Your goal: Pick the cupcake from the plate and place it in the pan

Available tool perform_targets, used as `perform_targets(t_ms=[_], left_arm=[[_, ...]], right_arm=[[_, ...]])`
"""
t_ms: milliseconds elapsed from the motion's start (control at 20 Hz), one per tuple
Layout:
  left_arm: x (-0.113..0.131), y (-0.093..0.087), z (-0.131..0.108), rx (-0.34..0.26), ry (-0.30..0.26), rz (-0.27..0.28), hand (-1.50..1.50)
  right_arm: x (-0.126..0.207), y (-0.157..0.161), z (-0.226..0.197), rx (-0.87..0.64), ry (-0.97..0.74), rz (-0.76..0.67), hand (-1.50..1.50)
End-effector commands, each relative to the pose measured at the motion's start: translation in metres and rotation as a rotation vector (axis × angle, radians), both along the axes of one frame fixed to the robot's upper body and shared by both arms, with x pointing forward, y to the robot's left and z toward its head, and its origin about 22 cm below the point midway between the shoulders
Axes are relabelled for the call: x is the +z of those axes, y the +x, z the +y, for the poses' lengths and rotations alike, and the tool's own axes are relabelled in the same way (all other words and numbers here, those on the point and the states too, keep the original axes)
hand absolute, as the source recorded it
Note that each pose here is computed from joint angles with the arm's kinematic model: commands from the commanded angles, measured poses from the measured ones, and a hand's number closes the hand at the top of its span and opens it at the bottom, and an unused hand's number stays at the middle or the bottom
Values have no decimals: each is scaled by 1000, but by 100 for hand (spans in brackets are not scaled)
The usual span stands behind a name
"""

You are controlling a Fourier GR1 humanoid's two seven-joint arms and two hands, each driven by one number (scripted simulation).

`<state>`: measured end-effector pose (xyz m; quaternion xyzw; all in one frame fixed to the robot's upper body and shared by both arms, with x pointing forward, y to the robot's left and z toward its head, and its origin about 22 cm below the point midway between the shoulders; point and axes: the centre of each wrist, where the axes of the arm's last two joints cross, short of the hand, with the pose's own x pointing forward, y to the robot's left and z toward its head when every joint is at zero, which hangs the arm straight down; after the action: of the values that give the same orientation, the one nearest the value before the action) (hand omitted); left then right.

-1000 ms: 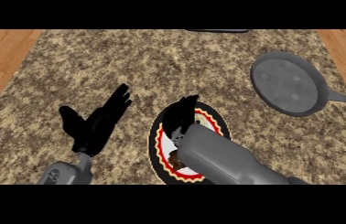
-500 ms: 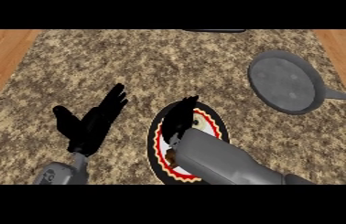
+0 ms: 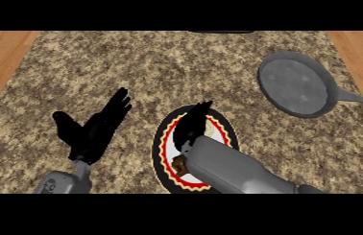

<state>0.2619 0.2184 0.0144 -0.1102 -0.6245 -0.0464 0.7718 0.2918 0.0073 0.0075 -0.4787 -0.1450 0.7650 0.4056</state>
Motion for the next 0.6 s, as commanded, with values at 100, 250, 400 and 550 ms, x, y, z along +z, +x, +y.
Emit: perform_targets(t_ms=[100, 250, 400, 550], left_arm=[[9, 1, 9, 4, -2, -2, 0], [0, -12, -8, 17, -6, 16, 0], [-5, -13, -20, 11, -1, -24, 0], [-2, -23, -5, -12, 2, -1, 0]], right_arm=[[2, 7, 1, -66, -108, -76, -150], [11, 28, -2, -56, -59, -80, 150], [-11, 13, -6, 88, -94, -107, 150], [-8, 20, -4, 113, -119, -106, 150]])
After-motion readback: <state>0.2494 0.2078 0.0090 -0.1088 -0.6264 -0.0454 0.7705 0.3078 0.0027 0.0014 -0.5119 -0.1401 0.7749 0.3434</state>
